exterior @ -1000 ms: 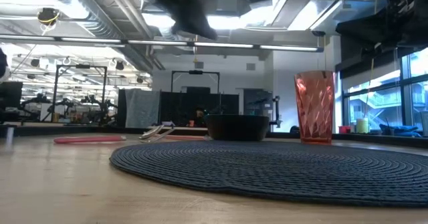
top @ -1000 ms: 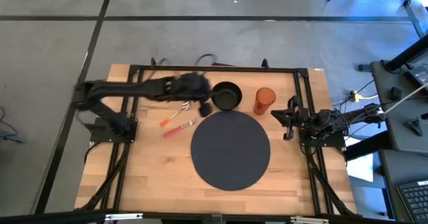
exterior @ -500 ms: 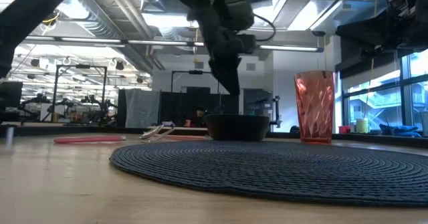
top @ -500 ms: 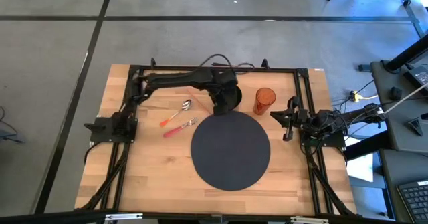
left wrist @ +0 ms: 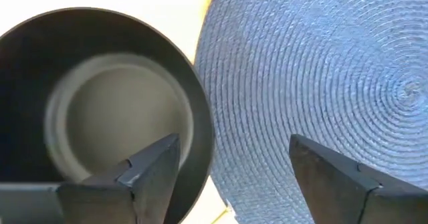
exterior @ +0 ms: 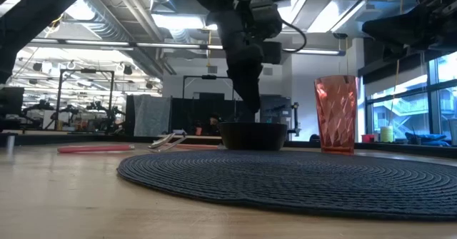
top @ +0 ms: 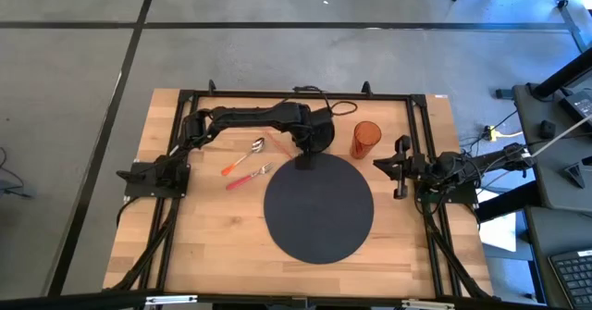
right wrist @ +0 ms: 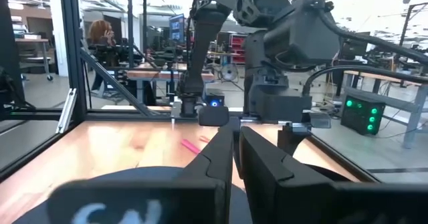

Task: Pick & Place Utensil
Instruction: Put the black bowl on the black mat

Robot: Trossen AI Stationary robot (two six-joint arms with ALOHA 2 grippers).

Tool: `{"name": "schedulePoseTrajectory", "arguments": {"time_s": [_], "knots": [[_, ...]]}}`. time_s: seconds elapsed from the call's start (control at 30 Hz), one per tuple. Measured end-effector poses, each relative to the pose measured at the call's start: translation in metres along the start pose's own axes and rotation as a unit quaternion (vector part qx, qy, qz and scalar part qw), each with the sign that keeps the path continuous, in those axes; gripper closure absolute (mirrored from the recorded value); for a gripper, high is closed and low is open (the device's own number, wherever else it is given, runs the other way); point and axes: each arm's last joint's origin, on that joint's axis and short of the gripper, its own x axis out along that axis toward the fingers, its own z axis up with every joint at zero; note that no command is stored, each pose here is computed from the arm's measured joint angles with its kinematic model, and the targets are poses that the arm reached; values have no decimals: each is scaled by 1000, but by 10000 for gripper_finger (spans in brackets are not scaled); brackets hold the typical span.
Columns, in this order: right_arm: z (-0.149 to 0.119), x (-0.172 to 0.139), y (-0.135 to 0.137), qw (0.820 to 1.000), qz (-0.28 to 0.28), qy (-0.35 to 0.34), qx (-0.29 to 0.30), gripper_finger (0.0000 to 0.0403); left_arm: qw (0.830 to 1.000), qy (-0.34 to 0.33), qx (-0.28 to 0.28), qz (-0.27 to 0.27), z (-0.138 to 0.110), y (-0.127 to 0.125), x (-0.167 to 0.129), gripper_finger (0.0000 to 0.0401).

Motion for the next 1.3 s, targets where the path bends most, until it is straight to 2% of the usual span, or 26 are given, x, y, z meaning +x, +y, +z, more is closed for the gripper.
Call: {"name": "schedulePoseTrajectory", "arguments": {"time_s": [0.37, 0.53, 0.77, 0.9, 1.2, 1.3], "knots": [[-1, 0, 0, 1000, 1, 5, -1, 373, 999, 28, -12, 15, -5, 4, 21, 127], [-1, 0, 0, 1000, 1, 5, -1, 373, 998, 47, -18, 43, -8, 10, 40, 127], [-1, 0, 0, 1000, 1, 5, -1, 373, 998, 47, -14, 44, -8, 10, 43, 138], [-1, 0, 0, 1000, 1, 6, -5, 373, 998, 47, -15, 44, -8, 10, 44, 188], [-1, 0, 0, 1000, 1, 7, 7, 373, 998, 52, -16, 31, -9, 8, 44, 377], [-1, 0, 0, 1000, 1, 7, 8, 373, 998, 53, -8, 37, -8, 5, 43, 393]]}}
